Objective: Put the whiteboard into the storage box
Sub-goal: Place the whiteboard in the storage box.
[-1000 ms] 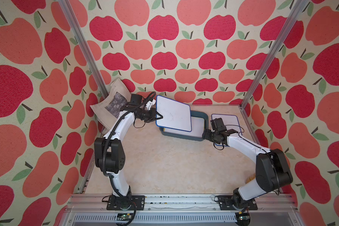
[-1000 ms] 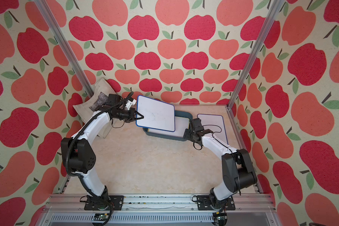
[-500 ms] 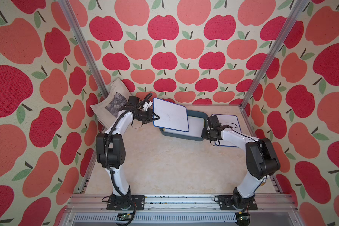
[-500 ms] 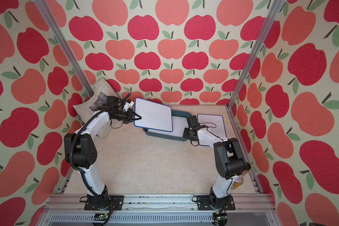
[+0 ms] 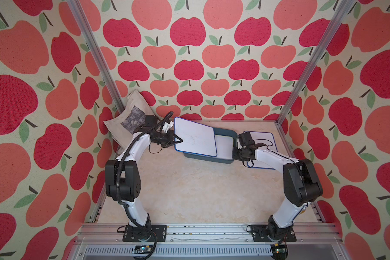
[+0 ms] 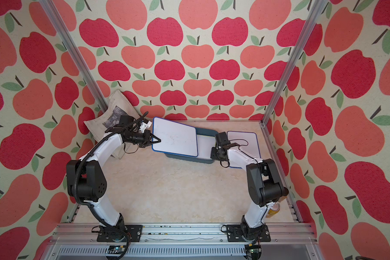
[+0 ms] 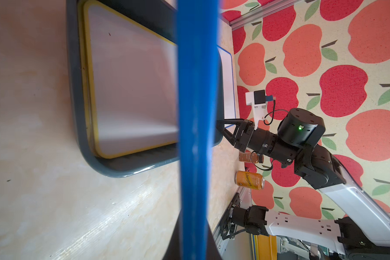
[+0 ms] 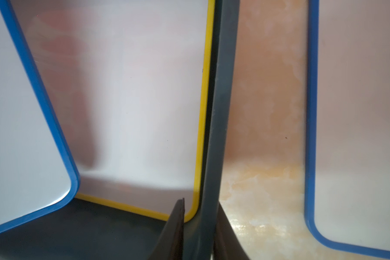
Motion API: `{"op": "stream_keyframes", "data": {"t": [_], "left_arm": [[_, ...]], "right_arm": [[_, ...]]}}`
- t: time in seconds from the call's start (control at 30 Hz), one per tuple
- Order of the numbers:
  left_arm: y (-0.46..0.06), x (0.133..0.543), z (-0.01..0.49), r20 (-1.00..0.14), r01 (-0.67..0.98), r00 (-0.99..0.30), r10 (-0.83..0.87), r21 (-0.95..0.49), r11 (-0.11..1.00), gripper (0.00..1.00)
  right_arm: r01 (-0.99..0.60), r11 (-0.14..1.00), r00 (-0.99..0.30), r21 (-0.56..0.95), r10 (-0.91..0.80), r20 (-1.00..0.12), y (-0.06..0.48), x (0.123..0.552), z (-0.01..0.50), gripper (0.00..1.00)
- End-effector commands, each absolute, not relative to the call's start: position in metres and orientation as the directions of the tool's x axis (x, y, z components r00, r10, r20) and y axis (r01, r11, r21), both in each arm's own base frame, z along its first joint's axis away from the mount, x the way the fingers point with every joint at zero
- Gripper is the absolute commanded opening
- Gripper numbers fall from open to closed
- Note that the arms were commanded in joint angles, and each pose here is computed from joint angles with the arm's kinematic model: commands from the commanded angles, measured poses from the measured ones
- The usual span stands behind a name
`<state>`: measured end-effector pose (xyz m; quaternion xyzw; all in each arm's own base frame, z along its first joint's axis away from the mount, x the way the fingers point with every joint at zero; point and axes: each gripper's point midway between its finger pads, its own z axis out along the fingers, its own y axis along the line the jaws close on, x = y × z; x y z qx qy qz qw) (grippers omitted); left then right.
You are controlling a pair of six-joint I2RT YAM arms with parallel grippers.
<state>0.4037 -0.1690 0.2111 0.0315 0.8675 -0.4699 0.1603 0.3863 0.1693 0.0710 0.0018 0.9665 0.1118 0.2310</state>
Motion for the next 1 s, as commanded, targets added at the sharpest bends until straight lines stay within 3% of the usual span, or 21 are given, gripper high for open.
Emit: {"op": "stream_keyframes", "data": {"t": [0.0, 0.17, 0.57, 0.97], "left_arm": [[-0.174, 0.393, 0.242, -0.382, 0.298, -0.921, -0.081, -0.822, 0.486, 0.0], [-0.174, 0.384, 0.24, -0.369, 0.287, -0.926, -0.083, -0.828, 0.482, 0.0], [-0.186, 0.385, 0.234, -0.317, 0.257, -0.945, -0.077, -0.869, 0.423, 0.0], [-0.218, 0.395, 0.212, -0.227, 0.203, -0.974, -0.017, -0.901, 0.383, 0.02]], "right_arm": [[-0.163, 0.966, -0.879, 0.202, -0.049, -0.474, 0.179, 0.379, 0.078, 0.22], [-0.236, 0.957, -0.853, 0.17, -0.119, -0.508, 0.188, 0.378, 0.079, 0.22], [-0.235, 0.955, -0.856, 0.183, -0.114, -0.504, 0.206, 0.379, 0.083, 0.23], [-0.2, 0.962, -0.859, 0.187, -0.08, -0.506, 0.2, 0.37, 0.103, 0.58]]}}
